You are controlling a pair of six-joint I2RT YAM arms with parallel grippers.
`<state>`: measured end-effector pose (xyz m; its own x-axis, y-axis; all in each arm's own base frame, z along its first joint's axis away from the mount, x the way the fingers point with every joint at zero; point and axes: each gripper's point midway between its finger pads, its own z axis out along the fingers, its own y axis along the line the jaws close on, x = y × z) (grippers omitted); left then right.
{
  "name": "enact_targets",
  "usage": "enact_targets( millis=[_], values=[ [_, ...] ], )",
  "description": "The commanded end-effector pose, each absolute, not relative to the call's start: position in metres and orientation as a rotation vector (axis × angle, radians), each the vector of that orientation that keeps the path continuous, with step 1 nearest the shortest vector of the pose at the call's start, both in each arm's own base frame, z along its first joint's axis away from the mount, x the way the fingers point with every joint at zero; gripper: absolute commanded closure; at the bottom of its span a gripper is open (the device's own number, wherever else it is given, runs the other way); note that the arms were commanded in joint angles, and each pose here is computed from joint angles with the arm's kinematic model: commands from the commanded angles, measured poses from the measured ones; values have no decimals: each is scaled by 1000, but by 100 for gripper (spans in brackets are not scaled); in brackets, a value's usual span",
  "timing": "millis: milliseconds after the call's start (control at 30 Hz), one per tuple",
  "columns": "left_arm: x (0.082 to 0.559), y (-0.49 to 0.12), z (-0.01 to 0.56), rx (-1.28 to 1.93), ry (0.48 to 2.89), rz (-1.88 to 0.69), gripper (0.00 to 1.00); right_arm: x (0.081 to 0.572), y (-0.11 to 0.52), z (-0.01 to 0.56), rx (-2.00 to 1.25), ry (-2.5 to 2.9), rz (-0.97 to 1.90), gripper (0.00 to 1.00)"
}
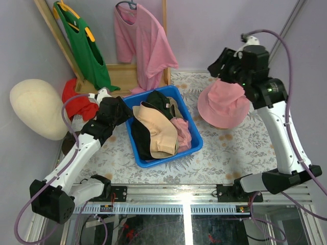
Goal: Stack the hats
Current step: Pick up the hat from the bin.
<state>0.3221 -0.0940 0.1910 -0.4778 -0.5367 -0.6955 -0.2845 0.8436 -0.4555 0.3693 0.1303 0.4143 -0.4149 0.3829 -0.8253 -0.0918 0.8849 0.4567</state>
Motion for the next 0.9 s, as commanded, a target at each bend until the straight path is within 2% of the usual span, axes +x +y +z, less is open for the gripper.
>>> enact_targets(
  millis=[0,300,500,667,867],
  values=[
    [320,-98,221,-602,2040,-423,40,358,187,406,70,1962,541,41],
    [315,-122,230,-508,2037,-584,41,330,315,341,-241,2088,641,41],
    [311,-130,222,-462,2077,-621,46,324,364,301,-393,2137,672,41],
    [307,-135,212,-435,2110,-638,66,328,385,270,-472,2170,688,41],
    [305,-135,205,-415,2142,-624,84,337,402,244,-550,2177,680,41]
  ],
)
